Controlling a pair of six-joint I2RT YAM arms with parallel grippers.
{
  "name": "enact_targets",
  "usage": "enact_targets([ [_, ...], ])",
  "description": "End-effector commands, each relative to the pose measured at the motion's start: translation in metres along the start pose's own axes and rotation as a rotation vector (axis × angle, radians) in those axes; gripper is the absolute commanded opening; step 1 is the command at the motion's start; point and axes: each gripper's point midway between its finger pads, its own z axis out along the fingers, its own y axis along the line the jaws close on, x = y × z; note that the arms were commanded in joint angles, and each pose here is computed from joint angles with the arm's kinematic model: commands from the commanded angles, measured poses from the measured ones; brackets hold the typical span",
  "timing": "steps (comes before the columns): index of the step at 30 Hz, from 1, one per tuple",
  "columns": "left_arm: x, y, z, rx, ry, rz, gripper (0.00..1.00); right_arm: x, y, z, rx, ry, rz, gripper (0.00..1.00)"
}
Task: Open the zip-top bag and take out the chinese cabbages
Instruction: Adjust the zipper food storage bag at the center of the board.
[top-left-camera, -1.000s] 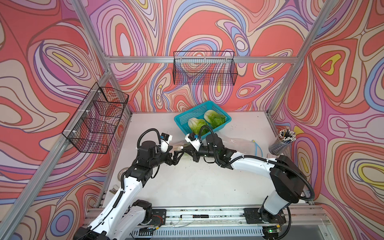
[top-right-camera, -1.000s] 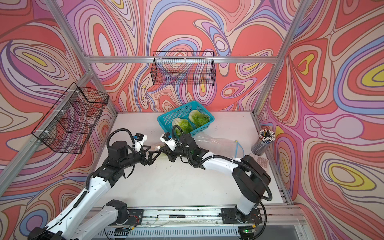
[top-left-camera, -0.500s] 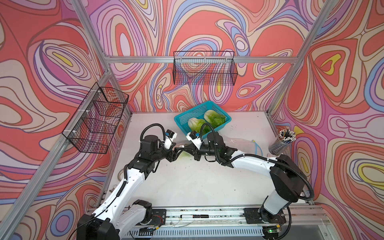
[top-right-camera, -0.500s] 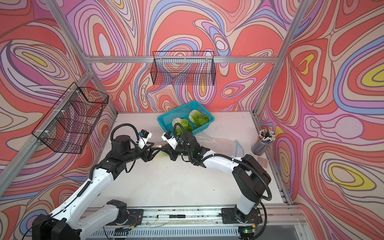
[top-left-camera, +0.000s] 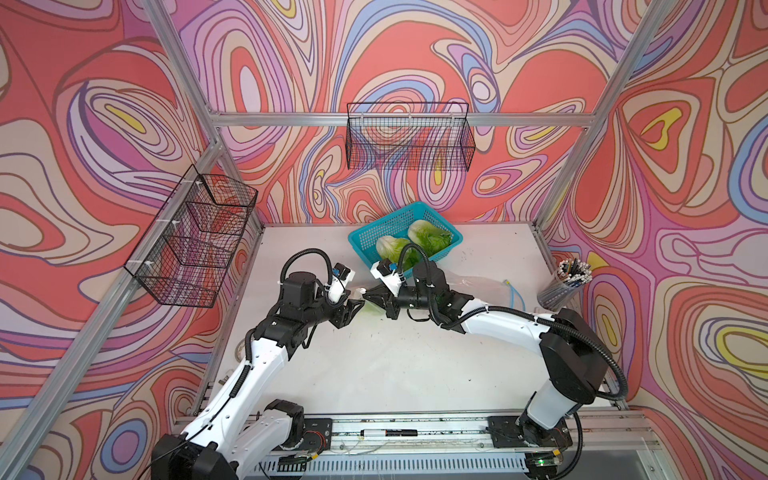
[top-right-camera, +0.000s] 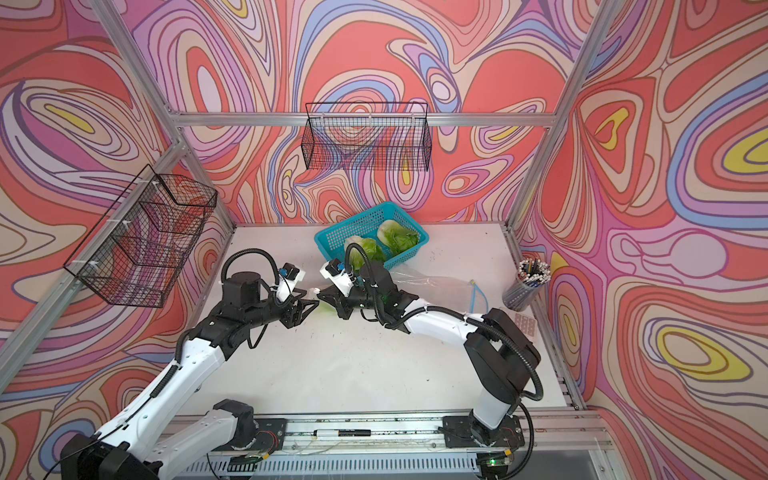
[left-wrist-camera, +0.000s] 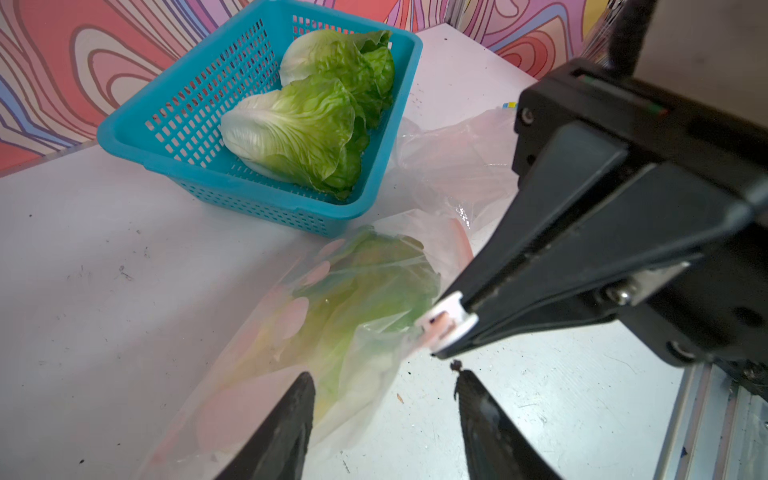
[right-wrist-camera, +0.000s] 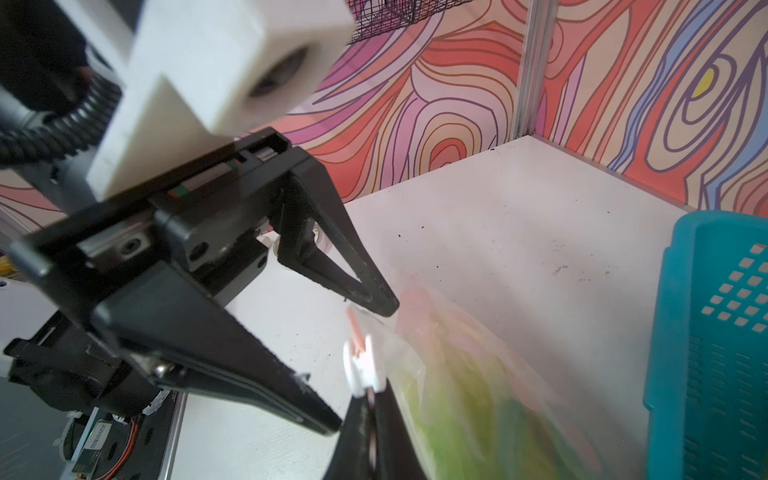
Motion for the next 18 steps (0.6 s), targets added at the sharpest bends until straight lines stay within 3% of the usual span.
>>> enact_targets([
  [1, -0.001, 0.003, 0.0, -0.015, 0.031, 0.041, 0.56, -0.009, 0.001, 0.004, -0.021, -0.02, -0.017, 0.0],
  [5, -0.017, 0.006, 0.0, -0.034, -0.048, 0.066, 0.58, -0.006, 0.001, 0.004, -0.022, -0.012, -0.01, 0.0],
  [8, -0.02, 0.006, 0.003, -0.022, -0.046, 0.078, 0.58, -0.007, 0.001, 0.004, -0.022, -0.016, -0.013, 0.0],
  [18, -0.023, 0.003, 0.011, 0.027, -0.038, 0.081, 0.37, -0.003, 0.002, 0.005, -0.035, 0.005, -0.01, 0.0],
])
